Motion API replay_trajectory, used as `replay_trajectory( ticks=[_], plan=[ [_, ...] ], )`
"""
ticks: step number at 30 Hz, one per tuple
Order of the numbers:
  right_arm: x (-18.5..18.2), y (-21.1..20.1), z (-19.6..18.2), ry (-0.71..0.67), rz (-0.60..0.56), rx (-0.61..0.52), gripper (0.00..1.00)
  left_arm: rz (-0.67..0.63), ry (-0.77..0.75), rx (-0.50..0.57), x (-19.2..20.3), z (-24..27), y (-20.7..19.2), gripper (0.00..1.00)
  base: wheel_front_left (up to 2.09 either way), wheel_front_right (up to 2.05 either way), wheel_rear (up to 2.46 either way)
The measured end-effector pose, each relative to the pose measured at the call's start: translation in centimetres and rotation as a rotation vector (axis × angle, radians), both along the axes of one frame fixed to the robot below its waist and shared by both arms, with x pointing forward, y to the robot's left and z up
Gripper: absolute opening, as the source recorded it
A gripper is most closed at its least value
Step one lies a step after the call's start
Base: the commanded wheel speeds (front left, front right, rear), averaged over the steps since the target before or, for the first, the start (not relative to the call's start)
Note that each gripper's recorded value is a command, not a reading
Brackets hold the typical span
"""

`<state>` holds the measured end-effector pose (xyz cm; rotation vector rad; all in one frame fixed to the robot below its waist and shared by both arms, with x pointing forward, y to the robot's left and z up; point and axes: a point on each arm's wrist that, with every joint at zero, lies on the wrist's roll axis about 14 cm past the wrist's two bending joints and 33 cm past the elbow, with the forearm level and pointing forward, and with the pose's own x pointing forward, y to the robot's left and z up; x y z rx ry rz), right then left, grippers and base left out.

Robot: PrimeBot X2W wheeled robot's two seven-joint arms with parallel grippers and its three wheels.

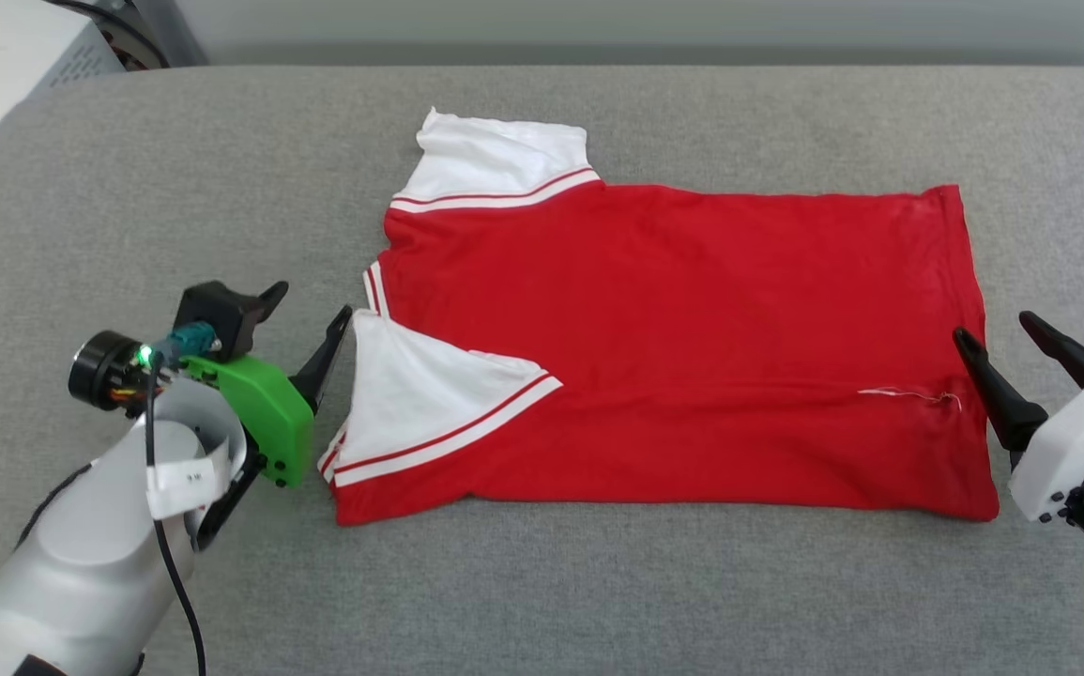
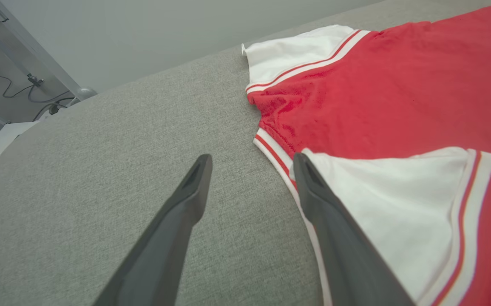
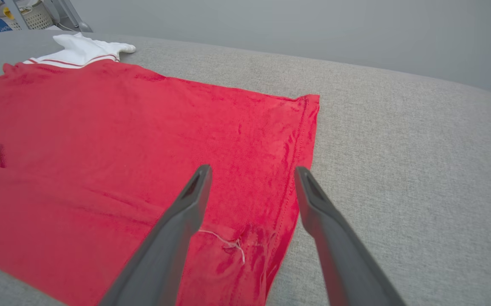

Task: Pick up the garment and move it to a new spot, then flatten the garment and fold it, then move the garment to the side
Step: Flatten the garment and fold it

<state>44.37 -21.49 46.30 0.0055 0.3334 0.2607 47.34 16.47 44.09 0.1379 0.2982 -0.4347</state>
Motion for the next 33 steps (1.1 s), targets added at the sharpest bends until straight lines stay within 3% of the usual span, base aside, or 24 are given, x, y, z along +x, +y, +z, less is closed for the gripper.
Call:
replay_trajectory(
  ticks=[6,9,21,33],
  plan=[
    [-0.6,0.5,1.8,-0.051,0.010,-0.002,1.00,-0.022,-0.014,0.001,0.5,4.6,0.2,1.00,0.00,0.00,0.00],
    [-0.7,1.1,2.2,-0.058,0.020,0.001,1.00,-0.029,0.051,-0.002,0.2,5.6,0.0,1.00,0.00,0.00,0.00],
    [-1.2,2.0,2.0,-0.039,0.025,0.019,1.00,-0.154,0.541,0.098,-4.9,1.7,-1.8,1.00,0.00,0.00,0.00],
    [-1.8,1.9,0.4,0.017,0.022,0.017,1.00,-0.139,0.827,0.152,-7.7,-3.9,-1.0,1.00,0.00,0.00,0.00]
  ],
)
